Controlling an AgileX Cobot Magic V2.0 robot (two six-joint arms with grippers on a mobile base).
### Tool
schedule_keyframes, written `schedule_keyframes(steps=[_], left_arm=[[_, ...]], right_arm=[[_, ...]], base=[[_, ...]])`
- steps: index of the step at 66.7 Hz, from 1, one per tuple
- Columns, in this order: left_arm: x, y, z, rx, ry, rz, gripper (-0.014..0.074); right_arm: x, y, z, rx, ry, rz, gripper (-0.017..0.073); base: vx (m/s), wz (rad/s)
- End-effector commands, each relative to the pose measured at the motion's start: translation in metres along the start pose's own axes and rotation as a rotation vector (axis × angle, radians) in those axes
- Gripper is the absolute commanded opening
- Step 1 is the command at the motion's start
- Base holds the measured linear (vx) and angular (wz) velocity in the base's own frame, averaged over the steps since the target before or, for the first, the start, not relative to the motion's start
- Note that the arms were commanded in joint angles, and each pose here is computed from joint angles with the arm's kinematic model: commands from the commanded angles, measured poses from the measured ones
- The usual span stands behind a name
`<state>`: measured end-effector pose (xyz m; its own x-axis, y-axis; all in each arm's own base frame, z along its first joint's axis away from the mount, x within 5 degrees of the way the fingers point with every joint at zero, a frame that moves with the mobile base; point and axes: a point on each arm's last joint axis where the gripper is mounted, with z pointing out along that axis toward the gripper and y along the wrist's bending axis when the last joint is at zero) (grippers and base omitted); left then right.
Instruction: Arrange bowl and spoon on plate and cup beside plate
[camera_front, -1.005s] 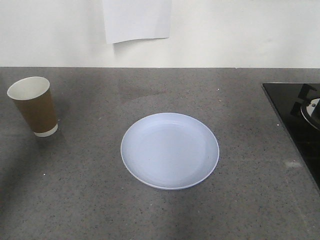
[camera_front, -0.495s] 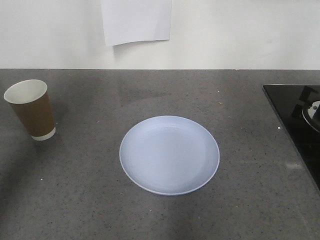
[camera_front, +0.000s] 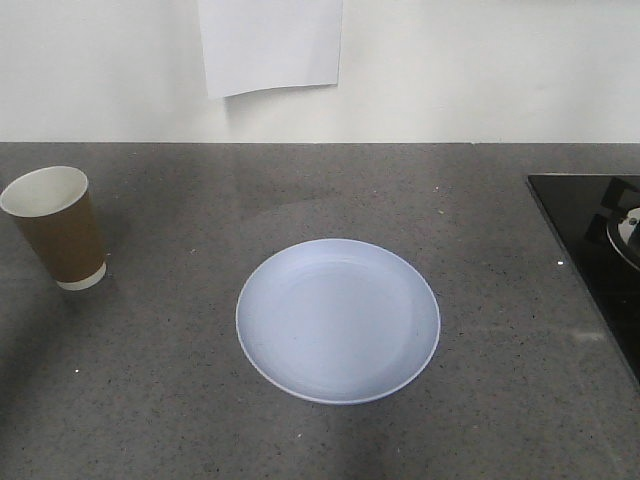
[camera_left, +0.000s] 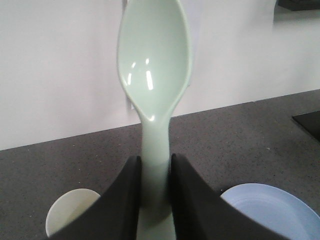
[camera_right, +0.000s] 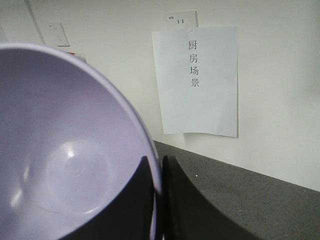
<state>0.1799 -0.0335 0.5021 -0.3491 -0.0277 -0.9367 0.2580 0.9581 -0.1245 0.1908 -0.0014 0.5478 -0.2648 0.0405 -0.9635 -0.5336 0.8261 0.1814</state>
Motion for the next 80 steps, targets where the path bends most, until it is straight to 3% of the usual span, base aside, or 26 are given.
schedule_keyframes(steps=[1,80], left_arm=[[-0.0118,-0.0036,-0.0090,0.013,-0.096,-0.004,-0.0006],[-0.0118,-0.0036,-0.0090,0.013,-0.096,-0.004,-0.0006]], right_arm=[[-0.0085,0.0151,-0.0077,-0.044,-0.053,-0.027,-0.0005],[-0.0085,0.0151,-0.0077,-0.044,-0.053,-0.027,-0.0005]], base=[[0.03,-0.01],[0.01,0.00]])
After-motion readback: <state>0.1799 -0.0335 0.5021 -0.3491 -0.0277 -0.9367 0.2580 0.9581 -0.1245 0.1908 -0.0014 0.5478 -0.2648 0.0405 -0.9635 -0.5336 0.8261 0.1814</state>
